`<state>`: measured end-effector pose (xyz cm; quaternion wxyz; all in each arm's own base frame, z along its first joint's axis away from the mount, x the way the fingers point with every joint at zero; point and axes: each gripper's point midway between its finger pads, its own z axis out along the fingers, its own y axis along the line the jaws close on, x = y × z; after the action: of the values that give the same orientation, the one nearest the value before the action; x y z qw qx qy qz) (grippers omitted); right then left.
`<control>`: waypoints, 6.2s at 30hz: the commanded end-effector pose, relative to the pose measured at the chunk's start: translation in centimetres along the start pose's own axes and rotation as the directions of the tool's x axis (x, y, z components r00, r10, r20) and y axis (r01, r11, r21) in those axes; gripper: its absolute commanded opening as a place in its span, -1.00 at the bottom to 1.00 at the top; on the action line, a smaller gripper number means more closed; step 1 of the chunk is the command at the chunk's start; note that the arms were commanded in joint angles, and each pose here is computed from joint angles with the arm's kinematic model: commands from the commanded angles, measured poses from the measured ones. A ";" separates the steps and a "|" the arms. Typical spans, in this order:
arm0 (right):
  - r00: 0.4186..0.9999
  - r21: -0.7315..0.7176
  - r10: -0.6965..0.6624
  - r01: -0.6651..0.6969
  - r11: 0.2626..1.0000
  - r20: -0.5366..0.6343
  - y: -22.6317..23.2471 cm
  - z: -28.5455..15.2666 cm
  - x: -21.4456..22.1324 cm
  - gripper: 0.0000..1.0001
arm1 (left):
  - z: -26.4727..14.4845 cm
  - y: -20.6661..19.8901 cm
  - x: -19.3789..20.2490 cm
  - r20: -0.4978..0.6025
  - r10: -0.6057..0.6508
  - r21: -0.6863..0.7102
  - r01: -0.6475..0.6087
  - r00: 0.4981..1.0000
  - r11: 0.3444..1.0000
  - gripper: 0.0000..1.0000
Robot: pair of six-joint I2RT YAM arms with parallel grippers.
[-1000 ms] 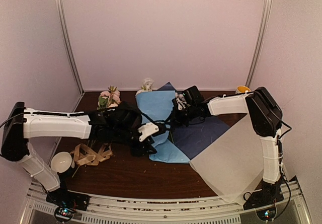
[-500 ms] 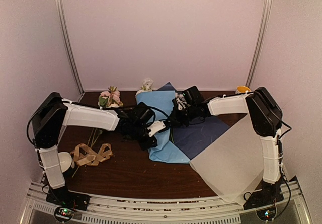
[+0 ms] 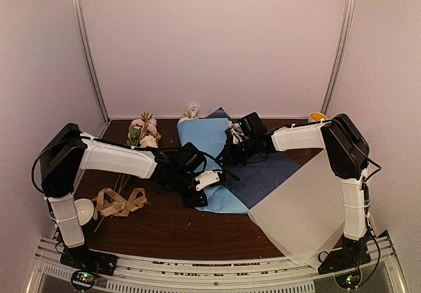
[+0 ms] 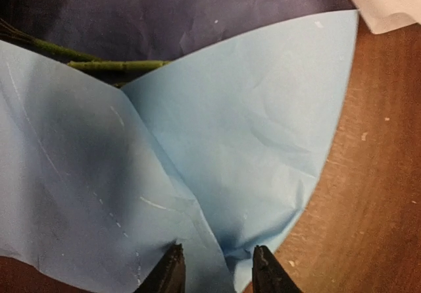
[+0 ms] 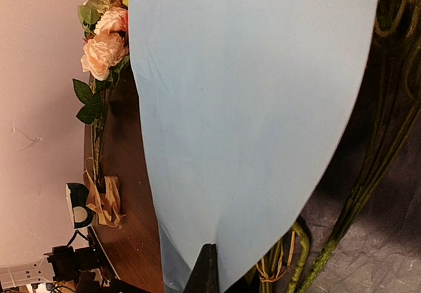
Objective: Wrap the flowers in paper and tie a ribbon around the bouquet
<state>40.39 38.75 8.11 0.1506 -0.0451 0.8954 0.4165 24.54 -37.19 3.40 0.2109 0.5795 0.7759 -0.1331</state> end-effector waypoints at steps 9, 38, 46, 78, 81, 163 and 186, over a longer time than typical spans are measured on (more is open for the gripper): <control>1.000 0.017 0.013 -0.013 1.000 0.014 -1.1 0.3 0.1 -1.00 | -3.5 4.0 -1.5 0.127 -0.132 -0.037 0.138 0.983 0.990 -0.54; 0.995 -0.102 0.031 -0.041 0.994 -0.095 1.4 -1.2 4.5 -0.32 | 2.8 -0.2 3.2 -0.111 -0.073 0.063 0.080 0.991 0.995 -0.63; 0.988 -0.092 0.050 -0.064 0.994 -0.149 0.9 -0.3 7.6 -0.76 | 2.7 -0.1 3.1 -0.107 -0.070 0.057 0.076 0.992 0.995 -0.57; 0.992 0.086 0.045 -0.035 0.996 -0.114 -2.5 -2.0 8.2 -0.80 | 2.9 4.0 -2.7 0.037 -0.128 0.073 0.125 0.991 0.990 -0.38; 0.996 0.088 0.023 -0.015 0.996 -0.083 -2.0 -3.6 6.7 -0.69 | 3.9 3.4 -1.7 -0.003 -0.123 0.084 0.123 0.992 0.989 -0.38; 0.858 0.282 -0.043 0.215 0.935 -0.512 -8.3 -6.7 17.6 -0.29 | 1.6 6.7 -1.2 -0.018 -0.110 -0.045 0.109 0.994 0.993 -0.36; 0.965 0.270 0.016 0.058 0.961 -0.263 -6.2 -1.5 9.2 -0.81 | 2.4 7.3 -2.5 0.005 -0.106 -0.044 0.106 0.994 0.993 -0.30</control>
<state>32.43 32.32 2.69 0.0476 -0.1002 0.9582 0.2636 32.34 -38.32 2.78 0.2169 0.5389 0.8047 -0.1223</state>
